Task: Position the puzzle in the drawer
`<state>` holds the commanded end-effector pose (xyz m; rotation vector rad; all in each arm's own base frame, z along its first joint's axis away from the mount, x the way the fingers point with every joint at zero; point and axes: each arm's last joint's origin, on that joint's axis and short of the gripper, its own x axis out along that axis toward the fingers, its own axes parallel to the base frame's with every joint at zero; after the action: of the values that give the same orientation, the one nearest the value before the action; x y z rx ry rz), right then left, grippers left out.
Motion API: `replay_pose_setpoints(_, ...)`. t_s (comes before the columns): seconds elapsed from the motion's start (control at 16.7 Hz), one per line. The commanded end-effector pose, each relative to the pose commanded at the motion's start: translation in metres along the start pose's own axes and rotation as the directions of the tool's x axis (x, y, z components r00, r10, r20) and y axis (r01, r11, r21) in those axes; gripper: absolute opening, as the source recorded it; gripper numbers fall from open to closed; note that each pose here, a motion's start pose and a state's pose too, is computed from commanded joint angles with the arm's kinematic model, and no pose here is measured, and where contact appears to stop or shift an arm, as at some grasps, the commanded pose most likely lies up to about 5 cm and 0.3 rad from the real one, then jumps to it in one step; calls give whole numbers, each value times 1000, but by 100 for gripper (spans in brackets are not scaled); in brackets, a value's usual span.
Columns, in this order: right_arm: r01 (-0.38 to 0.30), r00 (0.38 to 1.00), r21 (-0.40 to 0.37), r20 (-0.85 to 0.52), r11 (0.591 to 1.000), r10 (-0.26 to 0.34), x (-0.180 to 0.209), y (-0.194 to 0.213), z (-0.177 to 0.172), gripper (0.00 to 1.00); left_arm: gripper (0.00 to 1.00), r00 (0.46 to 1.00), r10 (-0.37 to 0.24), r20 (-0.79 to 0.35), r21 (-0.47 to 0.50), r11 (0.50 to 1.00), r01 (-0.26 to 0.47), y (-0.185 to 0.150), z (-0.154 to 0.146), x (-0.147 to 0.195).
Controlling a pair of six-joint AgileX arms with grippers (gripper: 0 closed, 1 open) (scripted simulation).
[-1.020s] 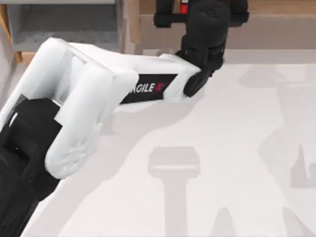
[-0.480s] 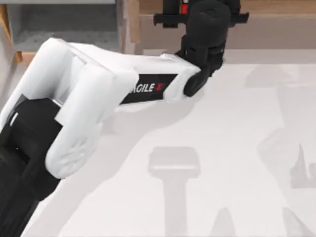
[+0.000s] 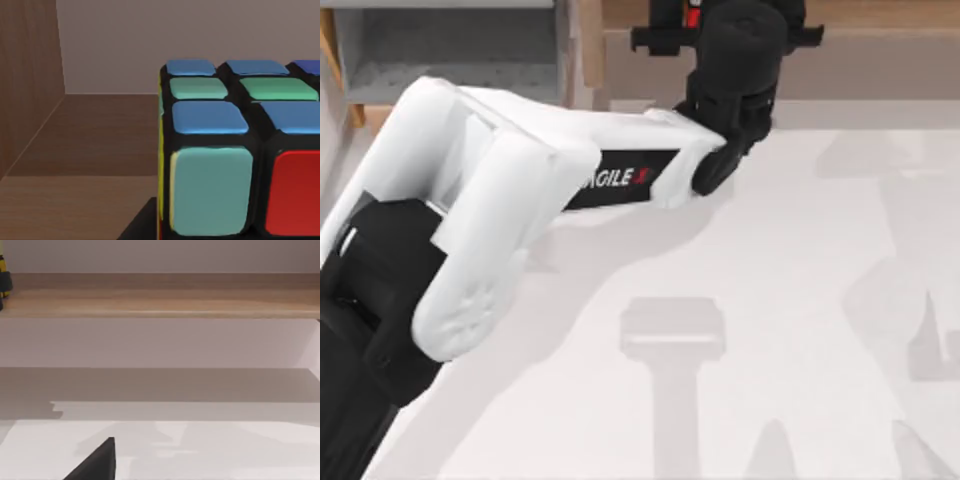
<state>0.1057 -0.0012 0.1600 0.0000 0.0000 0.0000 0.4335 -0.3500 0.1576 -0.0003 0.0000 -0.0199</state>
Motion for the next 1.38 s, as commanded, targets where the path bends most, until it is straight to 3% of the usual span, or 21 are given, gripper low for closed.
replay_pose_setpoints(1.14,0,1000,0,0,1000,0,0,0,0,100,0,1000,1,2,1,1000,-1,0,21,-19)
replay_pose_setpoints(1.38,0,1000,0,0,1000,0,0,0,0,100,0,999,-34,-4,32,999,34,-5,34,-18)
